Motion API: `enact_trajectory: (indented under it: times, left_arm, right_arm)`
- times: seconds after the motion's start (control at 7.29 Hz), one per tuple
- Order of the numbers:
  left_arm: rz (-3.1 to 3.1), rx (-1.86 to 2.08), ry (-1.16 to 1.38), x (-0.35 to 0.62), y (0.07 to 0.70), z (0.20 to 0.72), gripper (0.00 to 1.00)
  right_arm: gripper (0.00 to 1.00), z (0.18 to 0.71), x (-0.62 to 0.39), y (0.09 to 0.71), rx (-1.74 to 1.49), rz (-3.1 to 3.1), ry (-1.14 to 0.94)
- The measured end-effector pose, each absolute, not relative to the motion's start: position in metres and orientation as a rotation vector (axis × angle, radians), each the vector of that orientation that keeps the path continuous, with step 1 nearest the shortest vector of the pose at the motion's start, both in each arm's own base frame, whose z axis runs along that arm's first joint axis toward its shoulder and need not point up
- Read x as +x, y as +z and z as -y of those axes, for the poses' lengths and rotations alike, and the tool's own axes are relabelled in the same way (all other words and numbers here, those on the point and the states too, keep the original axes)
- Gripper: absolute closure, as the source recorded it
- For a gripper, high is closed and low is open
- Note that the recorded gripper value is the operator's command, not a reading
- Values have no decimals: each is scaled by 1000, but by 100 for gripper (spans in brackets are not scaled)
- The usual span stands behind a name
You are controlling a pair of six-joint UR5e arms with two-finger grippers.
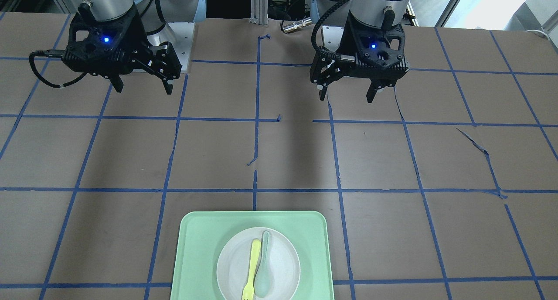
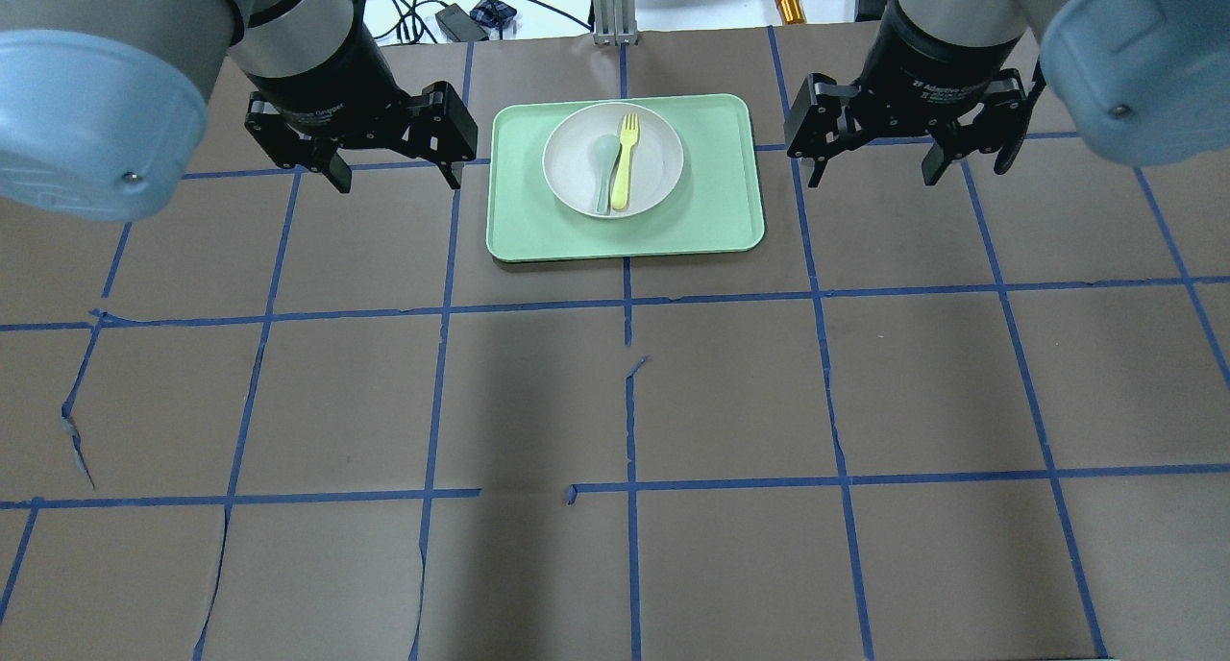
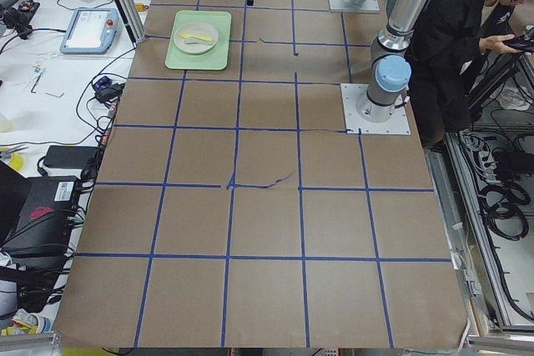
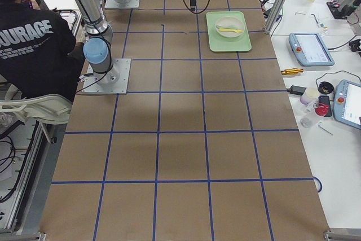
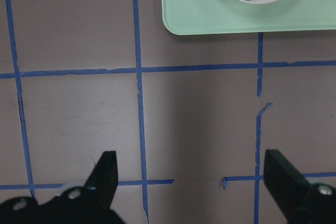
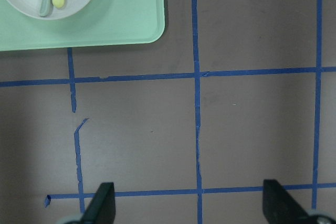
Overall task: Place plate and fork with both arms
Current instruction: 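Open the left gripper and lift it away from the plate, then move the right gripper over the plate toward the yellow fork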
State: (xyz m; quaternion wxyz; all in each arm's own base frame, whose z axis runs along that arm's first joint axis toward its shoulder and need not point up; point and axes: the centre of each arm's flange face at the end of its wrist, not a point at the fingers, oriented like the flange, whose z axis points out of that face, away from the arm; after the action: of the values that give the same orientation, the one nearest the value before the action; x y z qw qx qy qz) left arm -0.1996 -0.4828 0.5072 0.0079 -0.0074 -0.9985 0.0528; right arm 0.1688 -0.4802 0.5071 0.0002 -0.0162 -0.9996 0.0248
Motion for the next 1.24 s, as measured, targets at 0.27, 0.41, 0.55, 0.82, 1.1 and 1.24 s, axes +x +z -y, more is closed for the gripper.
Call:
enact_trajectory:
  times: [0.27,0.41,0.55,0.82,1.1,1.24]
  left_arm:
    - [3123,-25,162,-199,507,482,0]
    - [3124,-25,159,-199,506,482,0]
    - [3124,-24,156,-199,505,483,0]
    - [3125,-21,150,-199,503,484,0]
    - [3124,-19,150,-199,503,484,0]
    - [3123,-19,149,-199,502,484,0]
  right_arm:
    - [1,492,176,494,-37,3140,57]
    - [1,517,191,477,-14,3133,39]
    - [1,556,219,457,7,3122,26]
    - [1,637,277,397,-32,3117,52]
    - [1,687,313,313,-62,3129,137]
    - [4,703,328,273,-52,3135,171]
